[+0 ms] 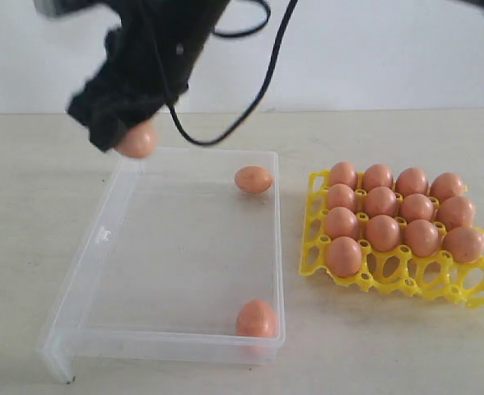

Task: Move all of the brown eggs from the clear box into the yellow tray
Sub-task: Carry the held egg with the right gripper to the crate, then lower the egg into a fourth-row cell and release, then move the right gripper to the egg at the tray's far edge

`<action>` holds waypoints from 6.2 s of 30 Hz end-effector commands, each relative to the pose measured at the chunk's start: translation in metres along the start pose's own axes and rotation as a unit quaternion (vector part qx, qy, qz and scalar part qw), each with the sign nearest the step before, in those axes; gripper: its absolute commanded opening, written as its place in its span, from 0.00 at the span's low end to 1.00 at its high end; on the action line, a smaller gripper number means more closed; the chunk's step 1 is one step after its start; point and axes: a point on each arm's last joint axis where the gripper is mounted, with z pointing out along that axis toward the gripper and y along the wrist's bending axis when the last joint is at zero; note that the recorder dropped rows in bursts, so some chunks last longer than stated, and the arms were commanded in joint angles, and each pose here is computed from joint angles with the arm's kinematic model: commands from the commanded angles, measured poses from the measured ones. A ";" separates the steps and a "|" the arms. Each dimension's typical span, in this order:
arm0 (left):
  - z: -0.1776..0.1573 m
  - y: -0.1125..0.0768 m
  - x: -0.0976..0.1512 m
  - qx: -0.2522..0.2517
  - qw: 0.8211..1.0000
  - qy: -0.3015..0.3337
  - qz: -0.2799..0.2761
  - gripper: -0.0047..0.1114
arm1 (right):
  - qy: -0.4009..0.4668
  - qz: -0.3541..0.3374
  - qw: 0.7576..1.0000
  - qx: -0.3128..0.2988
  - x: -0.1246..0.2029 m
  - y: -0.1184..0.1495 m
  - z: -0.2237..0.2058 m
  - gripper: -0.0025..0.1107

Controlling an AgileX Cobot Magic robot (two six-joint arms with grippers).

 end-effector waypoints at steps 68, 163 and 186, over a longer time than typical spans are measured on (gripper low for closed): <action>0.000 0.000 -0.001 0.002 1.000 -0.004 -0.001 0.00 | -0.292 0.242 0.906 0.187 0.356 -0.052 -0.027 0.02; 0.000 0.000 -0.001 0.002 1.000 -0.004 -0.001 0.00 | 0.158 -0.105 0.961 0.202 0.078 -0.123 0.093 0.58; 0.000 0.000 -0.001 0.002 1.000 -0.004 -0.001 0.00 | 0.195 -0.093 0.959 0.183 0.114 -0.151 0.134 0.58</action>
